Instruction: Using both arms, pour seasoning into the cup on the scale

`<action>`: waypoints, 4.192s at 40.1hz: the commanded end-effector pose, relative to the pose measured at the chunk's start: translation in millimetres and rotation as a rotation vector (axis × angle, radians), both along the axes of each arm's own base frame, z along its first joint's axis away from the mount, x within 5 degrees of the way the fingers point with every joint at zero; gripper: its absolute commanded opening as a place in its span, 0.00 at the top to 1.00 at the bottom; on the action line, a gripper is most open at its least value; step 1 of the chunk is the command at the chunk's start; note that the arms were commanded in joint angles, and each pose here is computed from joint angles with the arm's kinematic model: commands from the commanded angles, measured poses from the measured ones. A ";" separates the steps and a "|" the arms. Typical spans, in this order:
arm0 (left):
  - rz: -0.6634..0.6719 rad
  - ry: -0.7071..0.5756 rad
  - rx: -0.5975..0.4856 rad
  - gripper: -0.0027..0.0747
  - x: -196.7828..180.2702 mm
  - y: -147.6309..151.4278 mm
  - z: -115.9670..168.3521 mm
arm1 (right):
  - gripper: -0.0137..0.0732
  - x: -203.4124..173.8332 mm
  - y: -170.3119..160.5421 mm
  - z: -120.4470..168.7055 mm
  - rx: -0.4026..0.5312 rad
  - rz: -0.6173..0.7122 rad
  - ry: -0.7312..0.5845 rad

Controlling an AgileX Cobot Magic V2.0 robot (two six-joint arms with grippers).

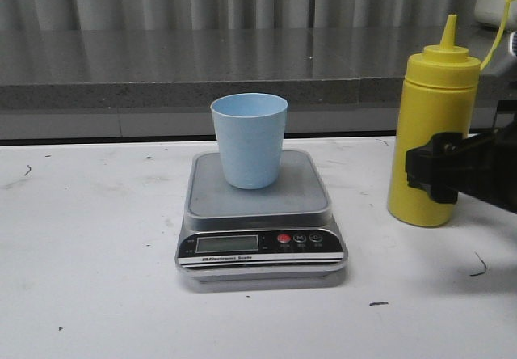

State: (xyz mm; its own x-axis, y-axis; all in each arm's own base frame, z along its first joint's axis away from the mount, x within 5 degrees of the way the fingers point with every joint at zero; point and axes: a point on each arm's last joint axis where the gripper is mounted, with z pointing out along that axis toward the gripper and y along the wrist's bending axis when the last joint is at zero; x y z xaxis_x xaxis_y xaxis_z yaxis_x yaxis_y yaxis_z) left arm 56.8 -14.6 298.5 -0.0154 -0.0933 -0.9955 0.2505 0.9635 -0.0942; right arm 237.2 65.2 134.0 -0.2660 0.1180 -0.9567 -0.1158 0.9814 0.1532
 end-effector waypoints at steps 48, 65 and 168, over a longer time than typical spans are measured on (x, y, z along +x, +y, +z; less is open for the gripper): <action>0.000 -0.096 -0.042 0.99 -1.3 0.3 16.1 | 0.72 44.9 16.0 19.5 0.095 0.002 -0.246; 0.000 -0.096 -0.042 0.99 -1.3 0.3 16.1 | 0.72 47.0 19.0 81.3 -0.452 0.076 -0.400; 0.000 -0.096 -0.042 0.99 -1.3 0.3 16.1 | 0.67 82.9 39.3 159.0 -0.036 -0.049 0.026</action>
State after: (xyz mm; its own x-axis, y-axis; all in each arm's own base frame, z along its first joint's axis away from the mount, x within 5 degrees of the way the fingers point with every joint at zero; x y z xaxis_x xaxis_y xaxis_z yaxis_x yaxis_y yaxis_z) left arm 56.9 -14.7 298.0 -0.0173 -0.0951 -0.9953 0.2503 0.9634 -0.0964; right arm 321.9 108.4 260.7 -0.3977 0.0872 -0.9133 -0.0680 0.9899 0.1242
